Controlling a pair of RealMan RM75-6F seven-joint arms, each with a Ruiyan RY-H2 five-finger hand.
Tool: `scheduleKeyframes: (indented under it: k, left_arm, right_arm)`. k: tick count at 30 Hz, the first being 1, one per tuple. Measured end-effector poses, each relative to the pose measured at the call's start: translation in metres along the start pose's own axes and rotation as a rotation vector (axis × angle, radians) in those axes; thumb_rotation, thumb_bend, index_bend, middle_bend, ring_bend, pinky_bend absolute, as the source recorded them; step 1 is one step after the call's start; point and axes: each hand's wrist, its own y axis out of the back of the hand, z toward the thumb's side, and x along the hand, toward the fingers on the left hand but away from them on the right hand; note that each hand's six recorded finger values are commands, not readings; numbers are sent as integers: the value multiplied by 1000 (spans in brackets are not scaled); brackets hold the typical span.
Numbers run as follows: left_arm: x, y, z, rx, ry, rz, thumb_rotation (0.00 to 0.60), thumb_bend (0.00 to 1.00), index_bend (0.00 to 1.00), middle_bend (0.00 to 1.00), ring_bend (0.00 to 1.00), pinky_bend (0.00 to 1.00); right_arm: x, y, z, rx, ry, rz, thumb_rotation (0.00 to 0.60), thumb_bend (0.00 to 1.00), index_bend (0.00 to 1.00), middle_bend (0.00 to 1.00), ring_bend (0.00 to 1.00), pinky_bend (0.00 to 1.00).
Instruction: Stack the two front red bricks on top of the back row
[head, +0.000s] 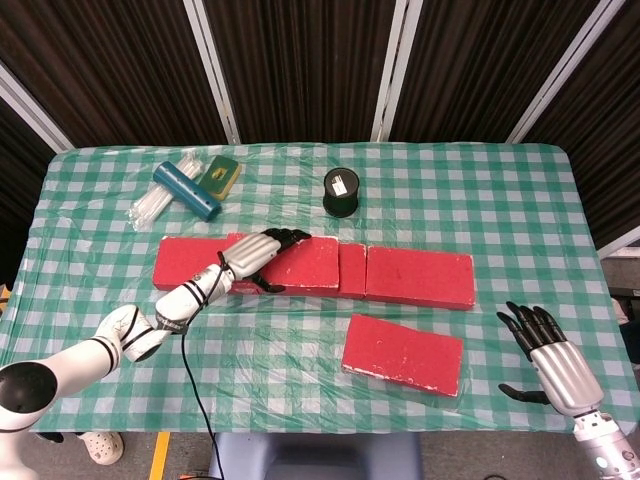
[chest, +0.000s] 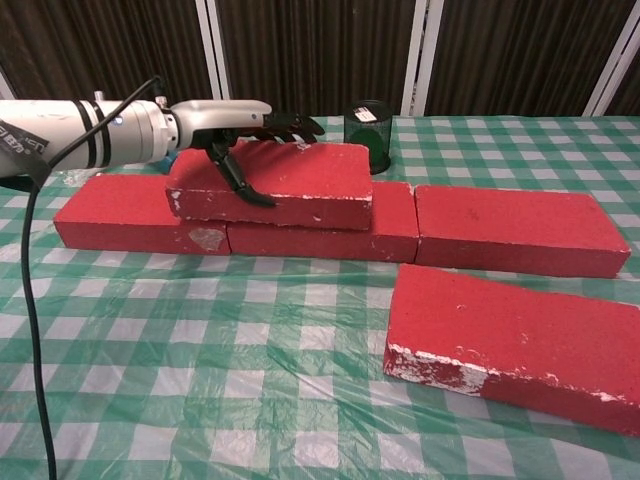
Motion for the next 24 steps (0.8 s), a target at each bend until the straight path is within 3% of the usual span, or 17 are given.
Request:
scheduleKeyframes:
  k: [5, 8, 15, 24]
  left_arm:
    - [2, 0, -4, 1, 9, -5, 600, 278, 14, 453, 405, 499]
    - [2, 0, -7, -9, 19, -6, 600, 278, 13, 449, 370, 425]
    - [2, 0, -12, -30, 32, -16, 600, 276, 1, 355, 192, 248]
    - [-1, -1, -12, -38, 25, -27, 600, 276, 0, 231, 65, 141]
  right_arm:
    - [0, -1, 0, 4, -2, 0, 600, 89, 0, 0, 0, 0]
    - [0, -3, 0, 11, -4, 12, 600, 88, 0, 0, 0, 0]
    - [-1, -3, -1, 13, -13, 13, 600, 88, 0, 0, 0, 0]
    - [0, -3, 0, 14, -13, 12, 600, 88, 0, 0, 0, 0]
